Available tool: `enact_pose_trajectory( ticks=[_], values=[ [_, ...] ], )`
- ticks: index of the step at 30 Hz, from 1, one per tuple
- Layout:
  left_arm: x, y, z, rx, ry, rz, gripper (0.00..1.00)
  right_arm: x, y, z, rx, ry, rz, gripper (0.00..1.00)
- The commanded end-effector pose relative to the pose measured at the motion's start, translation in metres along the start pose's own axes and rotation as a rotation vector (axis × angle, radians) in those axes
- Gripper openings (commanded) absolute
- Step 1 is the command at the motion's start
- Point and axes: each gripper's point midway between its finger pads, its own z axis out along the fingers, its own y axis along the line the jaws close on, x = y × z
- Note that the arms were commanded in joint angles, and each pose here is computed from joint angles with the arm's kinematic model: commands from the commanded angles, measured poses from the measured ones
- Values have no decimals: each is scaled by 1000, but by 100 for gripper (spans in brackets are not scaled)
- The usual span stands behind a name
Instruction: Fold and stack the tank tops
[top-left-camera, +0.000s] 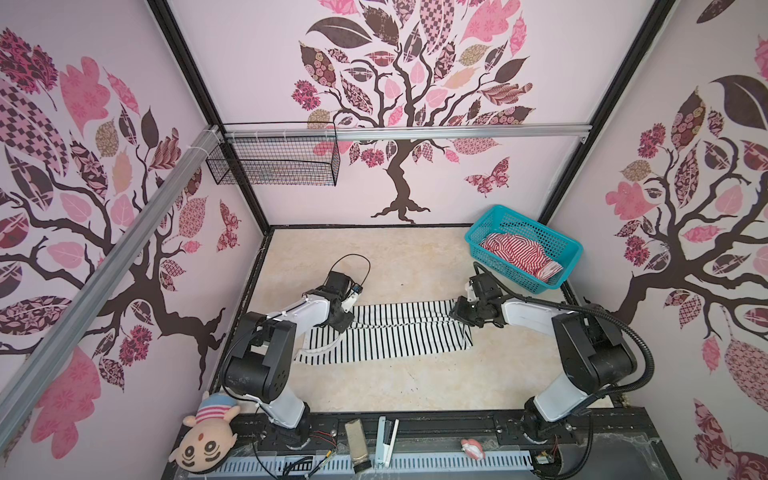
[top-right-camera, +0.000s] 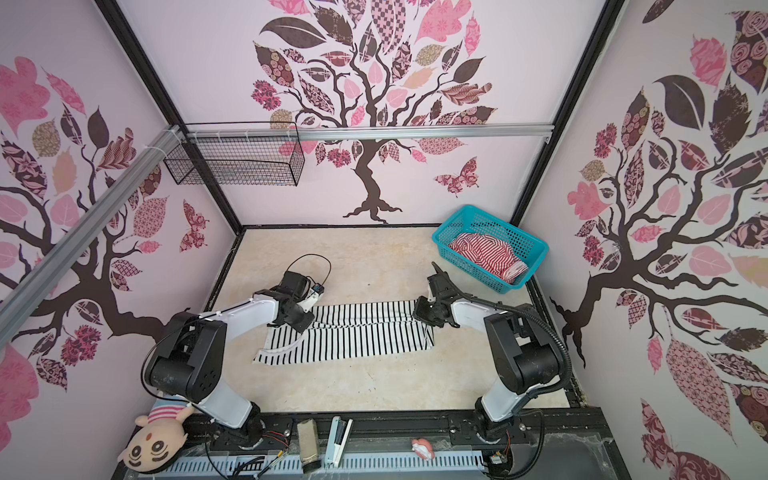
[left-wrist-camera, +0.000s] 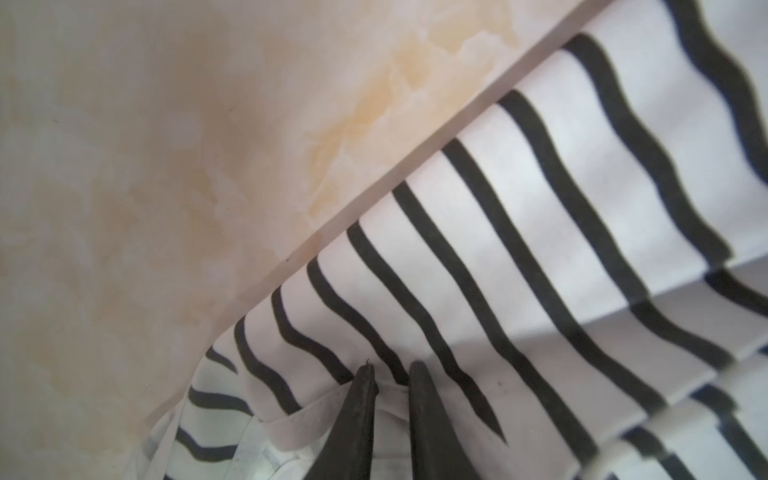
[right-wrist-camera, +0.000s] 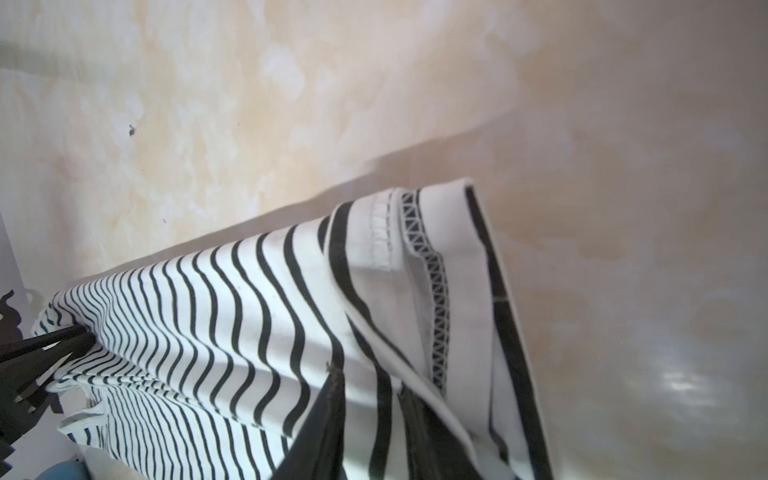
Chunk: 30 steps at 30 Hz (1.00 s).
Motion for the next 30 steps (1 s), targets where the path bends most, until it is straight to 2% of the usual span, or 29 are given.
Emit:
enact_pose_trajectory(
  ticks=[1,6,9,19,23,26,30],
  values=[
    [13,33,-14,-46,56,-71,20,9,-32,-14,146,-13,10,29],
    [-5,50,-38,-29,-12,-123,20,4,11,-38,81,-73,-57,35],
    [-13,51,-38,-20,-21,-127,21,7,30,-38,48,-71,-85,36],
    [-6,58,-6,-33,81,-77,21,15,11,-3,121,3,-105,36],
    [9,70,-2,-114,126,-49,21,22,0,1,152,18,-101,36],
    [11,70,-19,-84,62,-90,28,27,-3,2,148,21,-101,37],
    [15,70,-42,-105,6,-117,51,31,-10,4,165,28,-99,38]
  ],
)
